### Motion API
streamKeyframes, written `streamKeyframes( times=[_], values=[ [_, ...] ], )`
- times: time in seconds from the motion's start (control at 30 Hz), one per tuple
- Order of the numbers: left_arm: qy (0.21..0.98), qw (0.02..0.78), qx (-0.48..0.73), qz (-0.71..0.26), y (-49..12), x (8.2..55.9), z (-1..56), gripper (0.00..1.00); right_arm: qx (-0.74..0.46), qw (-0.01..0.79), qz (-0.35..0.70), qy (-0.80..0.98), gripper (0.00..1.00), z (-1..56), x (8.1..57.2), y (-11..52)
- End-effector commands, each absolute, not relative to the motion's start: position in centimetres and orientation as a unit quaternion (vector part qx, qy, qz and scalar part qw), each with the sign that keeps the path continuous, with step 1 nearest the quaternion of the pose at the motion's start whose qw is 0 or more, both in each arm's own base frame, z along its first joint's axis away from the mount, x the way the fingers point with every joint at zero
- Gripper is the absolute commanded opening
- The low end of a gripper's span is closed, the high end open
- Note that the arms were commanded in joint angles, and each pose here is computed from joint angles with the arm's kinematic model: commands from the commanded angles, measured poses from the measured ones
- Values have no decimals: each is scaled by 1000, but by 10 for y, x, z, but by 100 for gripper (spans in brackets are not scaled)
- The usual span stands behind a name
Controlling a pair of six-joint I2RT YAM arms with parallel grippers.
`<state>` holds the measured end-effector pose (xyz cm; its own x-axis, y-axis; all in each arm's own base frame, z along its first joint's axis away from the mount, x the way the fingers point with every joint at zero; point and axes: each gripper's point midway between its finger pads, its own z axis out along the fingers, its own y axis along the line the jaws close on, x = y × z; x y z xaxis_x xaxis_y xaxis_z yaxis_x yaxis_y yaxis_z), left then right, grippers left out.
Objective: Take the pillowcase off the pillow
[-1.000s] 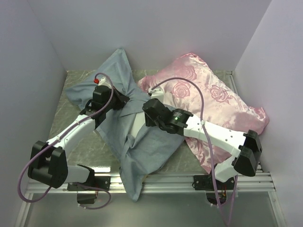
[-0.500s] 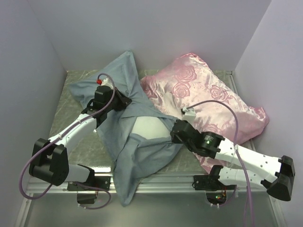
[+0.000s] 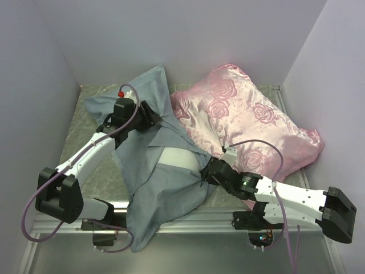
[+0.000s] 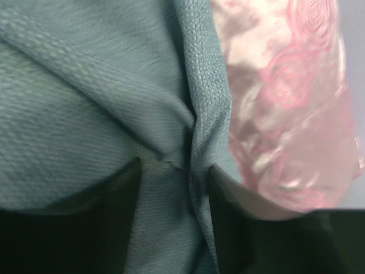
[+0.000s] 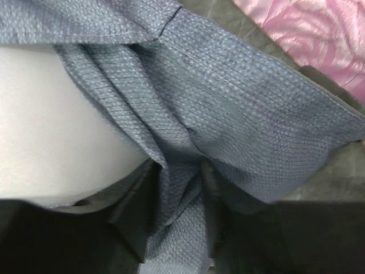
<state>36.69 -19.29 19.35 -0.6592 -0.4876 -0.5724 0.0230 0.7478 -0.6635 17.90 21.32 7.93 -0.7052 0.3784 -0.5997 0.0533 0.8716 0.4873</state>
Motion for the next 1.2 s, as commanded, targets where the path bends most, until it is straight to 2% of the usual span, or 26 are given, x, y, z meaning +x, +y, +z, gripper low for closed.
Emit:
streamKeyframes(
  times=[0.0,0.1,0.17,0.33,0.5,0.7,0.93,1.07,1.17],
  values=[
    [857,431,-114,-256,-167,368,215,60,85,346,195,914,48,63,168,209],
    [860,450,-75,-230,-168,357,239,74,79,355,181,914,57,66,173,209],
    [860,467,-50,-201,-166,349,255,77,78,356,188,912,61,69,175,213],
    [871,464,22,-160,-188,318,273,78,84,363,205,905,66,77,177,217],
    [862,474,68,-166,-223,290,300,78,77,391,231,888,71,101,181,218],
    [877,429,123,-177,-275,252,276,71,72,421,248,870,72,128,185,216],
    [902,375,127,-172,-299,224,220,68,81,430,264,860,51,132,185,214],
    [912,350,147,-159,-308,209,196,80,86,437,264,855,37,133,186,210],
    [918,337,159,-140,-312,202,181,83,88,438,265,855,27,132,186,210]
  ],
)
